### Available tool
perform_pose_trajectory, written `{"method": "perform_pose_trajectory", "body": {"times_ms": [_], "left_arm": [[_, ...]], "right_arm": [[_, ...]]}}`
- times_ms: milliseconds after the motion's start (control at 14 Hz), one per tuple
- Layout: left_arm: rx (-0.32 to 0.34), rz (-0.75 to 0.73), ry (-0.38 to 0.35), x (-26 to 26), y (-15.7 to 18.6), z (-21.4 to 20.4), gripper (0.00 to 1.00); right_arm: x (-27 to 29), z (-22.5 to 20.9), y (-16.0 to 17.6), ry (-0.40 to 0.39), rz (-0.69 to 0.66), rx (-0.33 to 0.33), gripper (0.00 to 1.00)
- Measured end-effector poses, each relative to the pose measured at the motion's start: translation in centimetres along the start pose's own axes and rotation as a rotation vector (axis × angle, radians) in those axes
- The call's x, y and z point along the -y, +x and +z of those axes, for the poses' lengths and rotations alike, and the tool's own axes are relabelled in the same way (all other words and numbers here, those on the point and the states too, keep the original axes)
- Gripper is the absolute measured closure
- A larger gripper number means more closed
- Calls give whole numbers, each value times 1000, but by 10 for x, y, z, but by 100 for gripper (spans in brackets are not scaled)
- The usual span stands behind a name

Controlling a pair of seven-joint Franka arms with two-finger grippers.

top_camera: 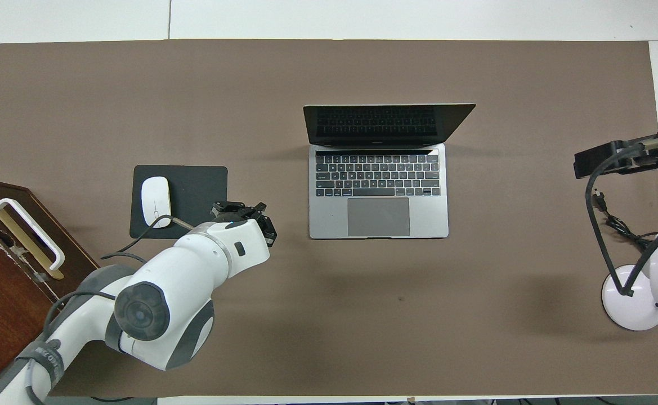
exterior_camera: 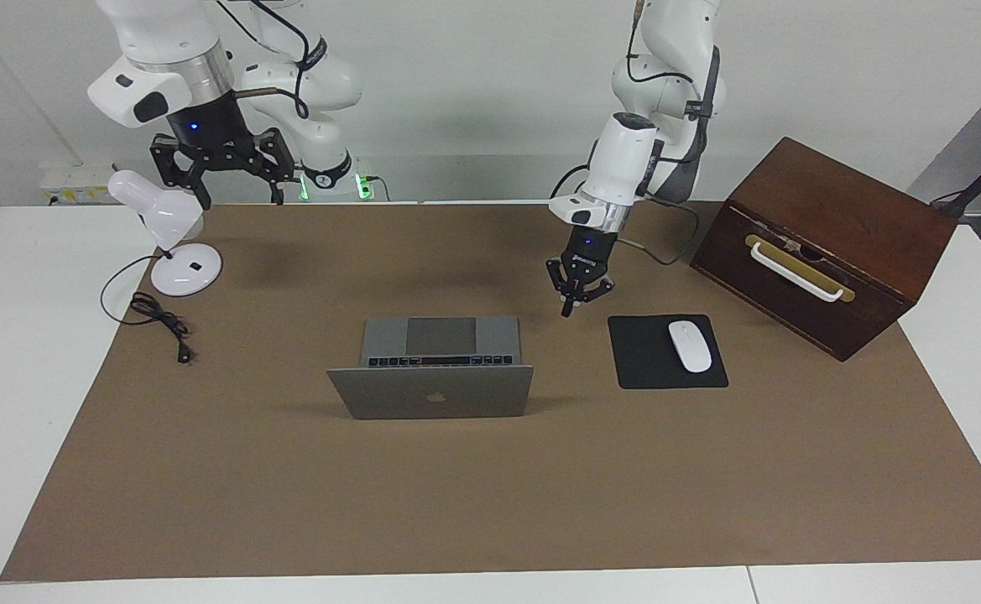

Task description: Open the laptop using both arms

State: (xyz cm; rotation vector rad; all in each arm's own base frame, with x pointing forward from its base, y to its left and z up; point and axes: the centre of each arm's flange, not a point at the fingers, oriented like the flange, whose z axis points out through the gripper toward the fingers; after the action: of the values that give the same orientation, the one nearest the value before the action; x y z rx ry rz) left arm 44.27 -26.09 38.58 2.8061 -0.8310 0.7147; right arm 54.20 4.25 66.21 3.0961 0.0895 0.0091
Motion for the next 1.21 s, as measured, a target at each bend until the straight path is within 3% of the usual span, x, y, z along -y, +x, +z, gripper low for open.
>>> {"method": "perform_pose_trajectory", "body": {"times_ms": [286, 500, 857, 1214], "left_arm": [[139, -86, 26, 54, 51, -64, 86], [141, -146, 52, 90, 61, -90, 54], [189, -290, 104, 169, 50, -128, 0], [236, -433, 147, 243, 46, -193, 0]], "right_arm": [[-53, 21, 4, -2, 77, -2, 0], [-80, 24, 3, -3, 83, -12, 0], [-73, 22, 1, -4, 68, -16, 0], [-70, 34, -2, 48, 91, 28, 0]]}}
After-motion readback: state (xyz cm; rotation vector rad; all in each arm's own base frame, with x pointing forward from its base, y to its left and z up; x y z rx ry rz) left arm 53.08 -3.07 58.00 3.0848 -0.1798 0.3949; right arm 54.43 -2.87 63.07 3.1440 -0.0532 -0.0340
